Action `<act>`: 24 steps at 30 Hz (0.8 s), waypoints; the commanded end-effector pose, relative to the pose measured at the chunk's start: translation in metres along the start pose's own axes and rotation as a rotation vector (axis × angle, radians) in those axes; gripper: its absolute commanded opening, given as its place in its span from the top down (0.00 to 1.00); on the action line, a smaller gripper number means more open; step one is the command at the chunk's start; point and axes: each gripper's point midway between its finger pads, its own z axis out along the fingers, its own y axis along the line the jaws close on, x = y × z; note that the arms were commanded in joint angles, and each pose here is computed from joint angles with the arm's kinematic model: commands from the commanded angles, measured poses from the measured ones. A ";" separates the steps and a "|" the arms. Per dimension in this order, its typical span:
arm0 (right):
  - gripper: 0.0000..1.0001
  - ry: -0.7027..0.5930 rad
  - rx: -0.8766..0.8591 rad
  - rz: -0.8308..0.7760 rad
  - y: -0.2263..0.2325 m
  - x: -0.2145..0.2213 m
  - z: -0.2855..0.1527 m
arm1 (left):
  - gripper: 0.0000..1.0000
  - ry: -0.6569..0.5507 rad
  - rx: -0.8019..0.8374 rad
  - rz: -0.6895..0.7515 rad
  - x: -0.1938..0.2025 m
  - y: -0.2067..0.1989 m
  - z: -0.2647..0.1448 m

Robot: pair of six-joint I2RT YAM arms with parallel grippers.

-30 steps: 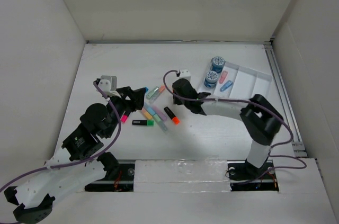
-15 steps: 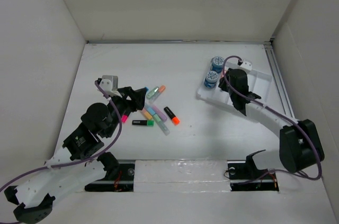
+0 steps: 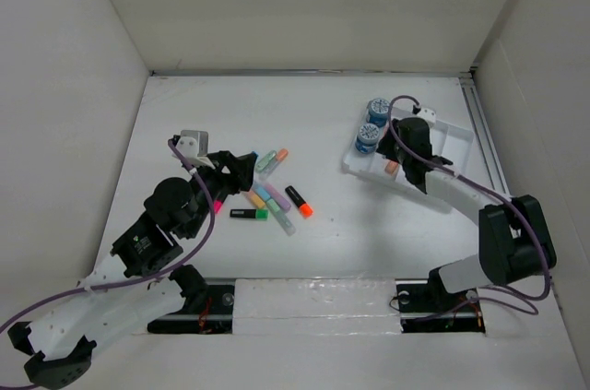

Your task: Organize the desk

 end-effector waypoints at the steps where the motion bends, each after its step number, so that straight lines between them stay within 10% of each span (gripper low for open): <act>1: 0.46 -0.106 -0.134 0.017 0.047 -0.032 -0.023 | 0.40 -0.045 0.007 -0.017 -0.012 -0.002 0.000; 2: 0.56 -0.104 -0.187 0.007 0.061 -0.028 -0.028 | 0.40 -0.046 0.009 -0.016 -0.012 -0.002 0.000; 3: 0.86 -0.063 -0.348 -0.050 0.110 -0.006 -0.043 | 0.40 -0.047 0.009 -0.018 -0.012 -0.002 -0.001; 6: 1.00 -0.015 -0.430 -0.101 0.149 0.013 -0.049 | 0.40 -0.049 0.007 -0.019 -0.013 -0.002 -0.001; 14: 0.85 0.150 -0.683 -0.271 0.289 0.109 -0.076 | 0.41 -0.122 -0.064 -0.070 -0.029 0.016 -0.013; 24: 0.59 0.289 -0.675 -0.354 0.347 0.184 -0.034 | 0.41 -0.132 -0.055 -0.077 -0.030 0.015 -0.015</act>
